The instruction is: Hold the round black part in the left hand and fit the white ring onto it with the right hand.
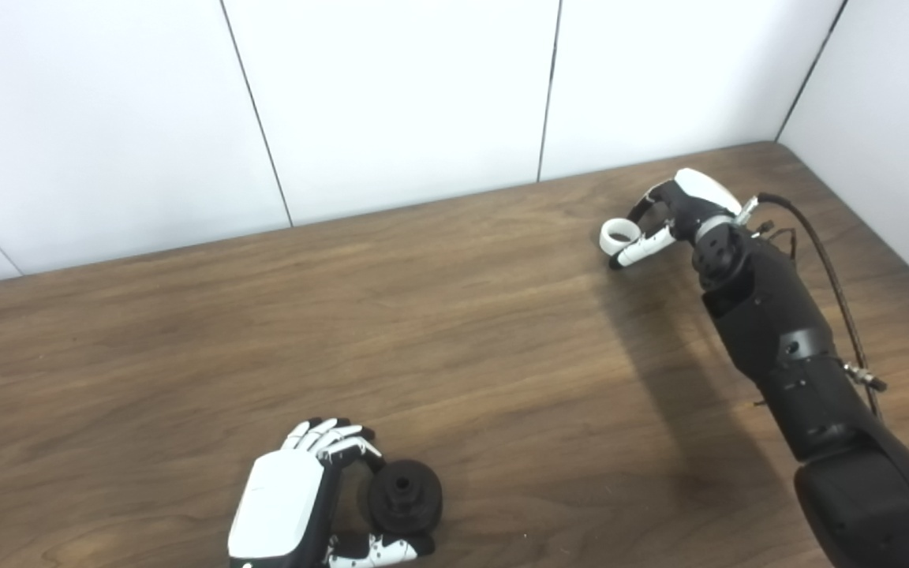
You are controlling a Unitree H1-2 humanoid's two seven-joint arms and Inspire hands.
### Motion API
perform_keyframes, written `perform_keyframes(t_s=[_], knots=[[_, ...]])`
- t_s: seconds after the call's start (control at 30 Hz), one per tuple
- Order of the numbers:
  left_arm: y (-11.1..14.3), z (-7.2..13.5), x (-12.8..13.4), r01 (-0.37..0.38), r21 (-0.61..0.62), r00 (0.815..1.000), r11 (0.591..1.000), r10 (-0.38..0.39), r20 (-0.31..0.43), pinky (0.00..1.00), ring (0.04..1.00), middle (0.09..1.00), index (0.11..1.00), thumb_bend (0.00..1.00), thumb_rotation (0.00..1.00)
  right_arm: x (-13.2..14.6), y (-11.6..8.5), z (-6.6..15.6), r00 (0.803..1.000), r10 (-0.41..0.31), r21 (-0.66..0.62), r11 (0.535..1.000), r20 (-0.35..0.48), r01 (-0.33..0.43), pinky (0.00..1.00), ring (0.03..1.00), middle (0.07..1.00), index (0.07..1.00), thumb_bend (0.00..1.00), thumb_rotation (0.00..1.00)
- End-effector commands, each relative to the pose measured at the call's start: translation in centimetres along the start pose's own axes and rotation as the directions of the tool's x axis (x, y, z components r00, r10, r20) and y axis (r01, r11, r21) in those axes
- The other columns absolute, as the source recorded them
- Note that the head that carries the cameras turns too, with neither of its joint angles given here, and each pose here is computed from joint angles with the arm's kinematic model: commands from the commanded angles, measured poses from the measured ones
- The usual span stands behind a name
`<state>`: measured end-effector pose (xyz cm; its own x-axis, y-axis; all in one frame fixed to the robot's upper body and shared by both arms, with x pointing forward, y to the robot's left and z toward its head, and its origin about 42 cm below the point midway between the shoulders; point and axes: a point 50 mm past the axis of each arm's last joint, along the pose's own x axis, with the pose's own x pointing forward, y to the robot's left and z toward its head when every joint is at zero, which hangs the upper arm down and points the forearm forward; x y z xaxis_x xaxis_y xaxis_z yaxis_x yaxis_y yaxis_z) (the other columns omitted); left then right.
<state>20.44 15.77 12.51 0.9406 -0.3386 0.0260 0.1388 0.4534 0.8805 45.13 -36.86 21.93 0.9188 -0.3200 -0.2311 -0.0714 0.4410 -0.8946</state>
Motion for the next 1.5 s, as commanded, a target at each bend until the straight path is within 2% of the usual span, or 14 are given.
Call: perform_keyframes(t_s=[0.0,0.2,0.37,0.47,0.7,0.8,0.83,0.87,0.9,0.97,1.03,1.17,1.33,1.47], knots=[[0.02,0.03,-0.47,0.022,0.011,1.000,1.000,-0.022,-0.004,0.90,0.830,0.745,0.484,0.52,0.05,-0.06,-3.11,1.81,0.995,-0.089,0.004,0.996,0.048,0.089,0.92,0.980,0.899,0.622,0.78,0.21],[0.02,0.01,-0.45,0.020,0.009,1.000,1.000,-0.020,0.002,0.91,0.833,0.746,0.484,0.52,0.05,-0.04,-3.01,2.09,0.994,-0.093,-0.004,0.996,0.054,0.094,0.91,0.968,0.889,0.621,0.78,0.20],[0.04,0.14,-0.45,0.024,0.015,1.000,1.000,-0.024,0.000,0.91,0.835,0.747,0.485,0.52,0.05,0.02,-2.85,2.16,0.993,-0.098,-0.023,0.995,0.067,0.100,0.79,0.913,0.861,0.613,0.80,0.20],[-0.01,0.11,-0.47,0.017,0.007,1.000,1.000,-0.017,0.001,0.91,0.834,0.744,0.484,0.52,0.05,0.00,-2.81,2.19,0.992,-0.102,-0.038,0.994,0.074,0.105,0.77,0.895,0.855,0.610,0.83,0.21],[0.07,0.20,-0.44,0.018,0.012,1.000,1.000,-0.018,0.001,0.91,0.835,0.745,0.484,0.52,0.05,0.01,-2.76,2.08,0.993,-0.098,-0.031,0.994,0.072,0.100,0.84,0.928,0.865,0.603,0.81,0.20],[0.08,0.24,-0.41,0.016,0.013,1.000,1.000,-0.016,0.002,0.90,0.833,0.743,0.484,0.52,0.05,-0.06,-2.81,2.05,0.992,-0.101,-0.035,0.994,0.076,0.103,0.82,0.906,0.819,0.593,0.80,0.19],[0.05,0.21,-0.39,0.015,0.012,1.000,1.000,-0.015,0.003,0.90,0.833,0.743,0.484,0.52,0.05,-0.11,-2.82,2.03,0.992,-0.102,-0.034,0.994,0.078,0.105,0.83,0.908,0.811,0.544,0.67,0.17],[0.05,0.20,-0.41,0.017,0.010,1.000,1.000,-0.017,0.001,0.90,0.832,0.743,0.484,0.52,0.05,-0.18,-2.82,2.00,0.991,-0.103,-0.036,0.994,0.080,0.106,0.84,0.921,0.820,0.513,0.58,0.15],[0.07,0.21,-0.42,0.018,0.011,1.000,1.000,-0.018,0.001,0.91,0.835,0.745,0.484,0.52,0.05,-0.22,-2.82,1.94,0.991,-0.104,-0.033,0.994,0.082,0.107,0.86,0.934,0.833,0.503,0.55,0.15],[0.10,0.22,-0.44,0.018,0.011,1.000,1.000,-0.018,0.003,0.91,0.835,0.746,0.484,0.52,0.05,-0.34,-2.80,1.89,0.989,-0.118,-0.014,0.993,0.089,0.119,0.88,0.943,0.852,0.493,0.53,0.14],[0.11,0.27,-0.43,0.017,0.011,1.000,1.000,-0.017,0.002,0.90,0.833,0.746,0.484,0.52,0.05,-0.44,-2.78,1.84,0.986,-0.135,-0.009,0.991,0.103,0.136,0.87,0.920,0.830,0.487,0.53,0.14],[0.11,0.30,-0.42,0.018,0.011,1.000,1.000,-0.018,0.000,0.90,0.832,0.746,0.484,0.52,0.05,-0.46,-2.71,1.76,0.983,-0.152,0.017,0.988,0.106,0.151,0.70,0.774,0.711,0.485,0.52,0.13],[0.08,0.34,-0.38,0.019,0.006,1.000,1.000,-0.019,0.000,0.91,0.836,0.746,0.484,0.52,0.05,-0.35,-2.67,1.54,0.982,-0.143,-0.025,0.989,0.121,0.147,0.82,0.880,0.812,0.484,0.52,0.13],[0.09,0.42,-0.35,0.022,0.013,1.000,1.000,-0.022,0.002,0.91,0.836,0.747,0.484,0.52,0.05,-0.37,-2.64,1.37,0.983,-0.142,-0.027,0.989,0.119,0.146,0.85,0.908,0.803,0.484,0.52,0.13]])
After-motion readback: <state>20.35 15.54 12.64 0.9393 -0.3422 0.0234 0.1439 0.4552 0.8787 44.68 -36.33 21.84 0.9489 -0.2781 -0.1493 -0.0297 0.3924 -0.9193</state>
